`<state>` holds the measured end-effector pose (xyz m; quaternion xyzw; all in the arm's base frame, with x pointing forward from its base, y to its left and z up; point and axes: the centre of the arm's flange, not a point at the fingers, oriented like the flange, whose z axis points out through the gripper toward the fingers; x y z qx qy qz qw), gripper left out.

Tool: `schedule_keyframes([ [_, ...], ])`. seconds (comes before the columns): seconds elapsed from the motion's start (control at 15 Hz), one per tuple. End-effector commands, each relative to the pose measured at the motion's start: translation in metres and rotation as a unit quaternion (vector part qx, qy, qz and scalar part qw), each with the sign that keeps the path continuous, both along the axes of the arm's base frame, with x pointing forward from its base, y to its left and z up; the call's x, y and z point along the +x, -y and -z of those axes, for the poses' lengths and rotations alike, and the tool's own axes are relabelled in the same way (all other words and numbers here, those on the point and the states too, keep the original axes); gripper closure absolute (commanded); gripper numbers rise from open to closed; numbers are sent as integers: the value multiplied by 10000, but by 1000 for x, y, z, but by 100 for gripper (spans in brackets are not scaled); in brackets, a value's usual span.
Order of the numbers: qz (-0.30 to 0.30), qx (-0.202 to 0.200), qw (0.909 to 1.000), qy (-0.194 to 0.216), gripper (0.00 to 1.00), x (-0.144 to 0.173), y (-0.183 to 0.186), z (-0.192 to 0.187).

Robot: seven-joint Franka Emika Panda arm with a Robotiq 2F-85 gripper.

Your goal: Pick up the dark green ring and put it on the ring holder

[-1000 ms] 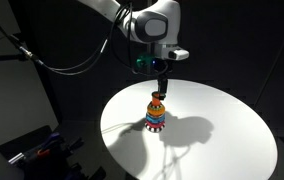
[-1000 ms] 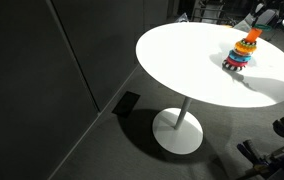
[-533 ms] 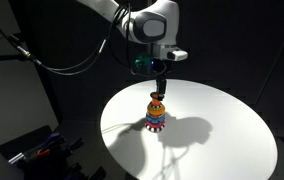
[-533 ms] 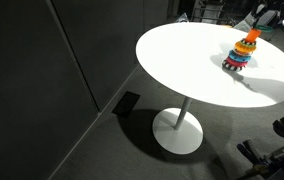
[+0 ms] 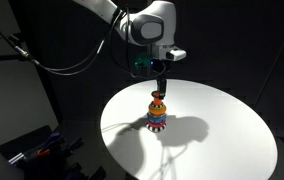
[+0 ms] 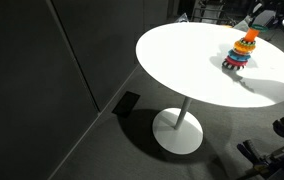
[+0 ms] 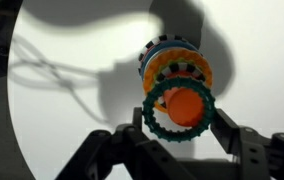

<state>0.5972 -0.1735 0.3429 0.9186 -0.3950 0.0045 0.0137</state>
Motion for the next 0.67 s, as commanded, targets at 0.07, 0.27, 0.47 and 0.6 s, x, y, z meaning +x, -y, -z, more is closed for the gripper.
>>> schedule_keyframes([
  [0.07,-100,88,9997,197,55,-8,-7,-2],
  [0.27,-115,81,9997,223,55,-6,-10,1],
  [0.47,-127,58,9997,184,55,-4,-12,6],
  [0.6,-135,43,9998,157,55,-4,-11,7],
])
